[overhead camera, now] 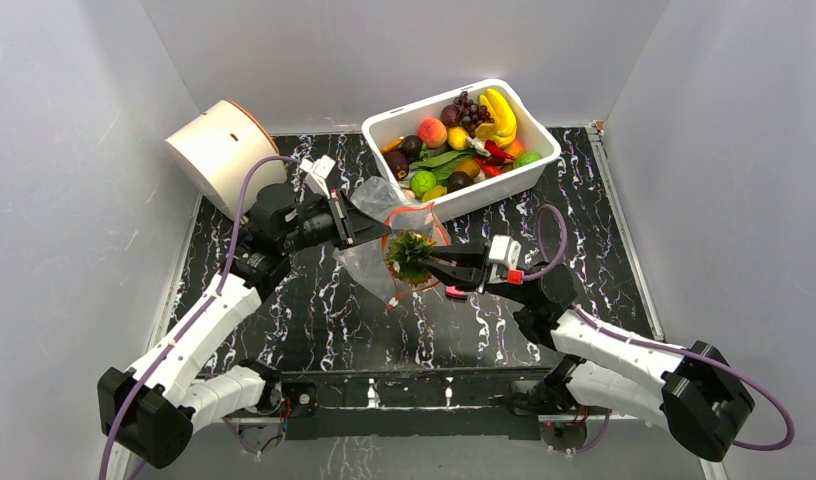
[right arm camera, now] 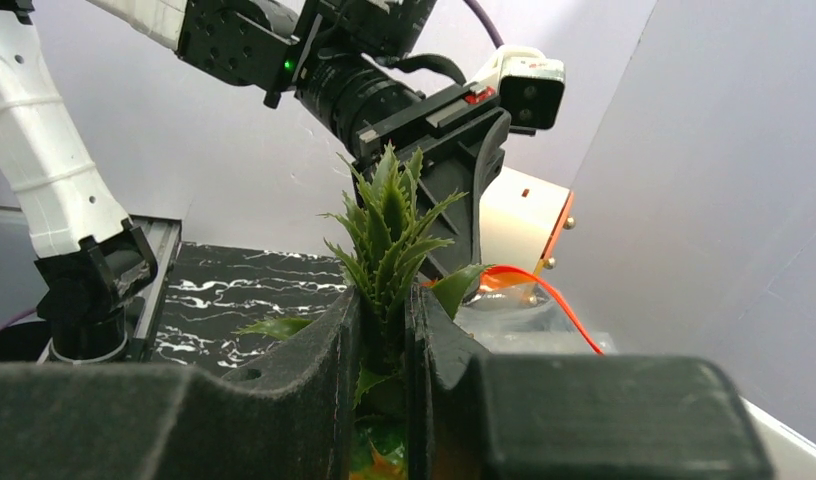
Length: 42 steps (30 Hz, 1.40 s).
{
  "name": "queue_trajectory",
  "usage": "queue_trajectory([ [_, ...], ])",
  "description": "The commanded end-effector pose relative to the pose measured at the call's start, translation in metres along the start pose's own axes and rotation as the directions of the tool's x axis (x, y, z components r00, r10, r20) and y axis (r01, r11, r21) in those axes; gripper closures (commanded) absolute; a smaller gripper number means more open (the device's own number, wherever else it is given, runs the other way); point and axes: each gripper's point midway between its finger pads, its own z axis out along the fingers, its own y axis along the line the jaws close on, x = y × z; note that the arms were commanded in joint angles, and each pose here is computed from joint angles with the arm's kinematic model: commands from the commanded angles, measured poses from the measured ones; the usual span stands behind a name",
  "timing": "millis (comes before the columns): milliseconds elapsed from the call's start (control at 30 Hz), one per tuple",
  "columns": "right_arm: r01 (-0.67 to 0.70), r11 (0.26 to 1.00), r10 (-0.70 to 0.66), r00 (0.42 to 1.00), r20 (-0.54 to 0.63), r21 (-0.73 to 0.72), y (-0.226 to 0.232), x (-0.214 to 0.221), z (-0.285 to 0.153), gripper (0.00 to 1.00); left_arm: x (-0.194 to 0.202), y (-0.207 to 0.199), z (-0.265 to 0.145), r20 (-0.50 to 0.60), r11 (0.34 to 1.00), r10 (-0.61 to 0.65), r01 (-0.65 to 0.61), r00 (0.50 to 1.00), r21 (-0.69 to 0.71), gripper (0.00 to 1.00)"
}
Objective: Place the food in the zip-top bag and seal the zipper
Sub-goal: Place the fake fruit in the zipper food storage bag.
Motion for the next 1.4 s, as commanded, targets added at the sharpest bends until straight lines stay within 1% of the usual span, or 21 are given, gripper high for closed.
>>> queue_trajectory([
  [0, 0.102, 0.995, -0.104, 0.984, 0.148, 0.021, -0.006, -0.039, 0.006, 0.98, 0.002, -0.013, -0.004, -0.014, 0.998, -0.005, 0.006, 1.000, 0.062, 1.00],
  [100, 0.132, 0.991, -0.128, 0.972, 0.200, -0.009, -0.002, -0.057, 0.009, 0.97, 0.003, -0.014, -0.003, -0.028, 0.997, 0.003, -0.001, 1.000, 0.078, 1.00],
  [200, 0.168, 0.986, -0.161, 0.964, 0.210, -0.016, 0.001, -0.061, 0.007, 0.97, 0.006, -0.016, -0.002, -0.047, 0.996, -0.002, 0.006, 0.999, 0.093, 1.00],
  [500, 0.238, 0.971, -0.237, 0.969, 0.074, -0.009, -0.001, -0.016, -0.003, 0.94, 0.014, -0.021, -0.003, -0.105, 0.991, -0.011, 0.025, 0.994, 0.134, 1.00],
  [600, 0.225, 0.974, -0.226, 0.974, 0.034, 0.020, -0.008, -0.007, -0.004, 0.92, 0.014, -0.024, -0.003, -0.112, 0.989, 0.000, 0.017, 0.994, 0.147, 1.00],
  [700, 0.166, 0.985, -0.168, 0.985, 0.037, 0.053, -0.007, -0.001, -0.011, 0.86, 0.013, -0.025, -0.003, -0.114, 0.989, 0.018, -0.002, 0.993, 0.147, 1.00],
  [800, 0.118, 0.991, -0.119, 0.992, 0.030, 0.057, -0.001, 0.008, -0.018, 0.86, 0.015, -0.021, -0.003, -0.118, 0.991, 0.017, -0.001, 0.993, 0.134, 1.00],
  [900, 0.089, 0.988, -0.091, 0.996, 0.008, 0.129, -0.013, 0.012, -0.021, 0.85, 0.014, -0.020, -0.003, -0.109, 0.992, 0.015, -0.002, 0.994, 0.125, 1.00],
  [1000, 0.032, 0.978, -0.033, 0.999, -0.001, 0.206, -0.024, 0.015, -0.023, 0.78, 0.011, -0.016, -0.004, -0.085, 0.995, 0.034, -0.026, 0.996, 0.096, 1.00],
  [1167, -0.035, 0.979, 0.045, 0.998, -0.044, 0.200, -0.018, 0.035, -0.027, 0.69, 0.010, 0.002, -0.002, -0.064, 0.999, 0.045, -0.043, 0.997, 0.029, 1.00],
  [1300, -0.078, 0.976, 0.103, 0.988, -0.118, 0.201, -0.015, 0.053, -0.030, 0.56, 0.009, 0.014, -0.002, -0.047, 0.999, 0.051, -0.052, 0.998, -0.018, 1.00],
  [1333, -0.101, 0.974, 0.137, 0.976, -0.172, 0.201, -0.013, 0.064, -0.030, 0.54, 0.008, 0.018, -0.004, -0.039, 0.997, 0.059, -0.060, 0.998, -0.038, 1.00],
  [1367, -0.103, 0.976, 0.140, 0.971, -0.193, 0.193, -0.017, 0.059, -0.022, 0.52, 0.007, 0.021, -0.005, -0.032, 0.996, 0.068, -0.070, 0.997, -0.058, 1.00],
])
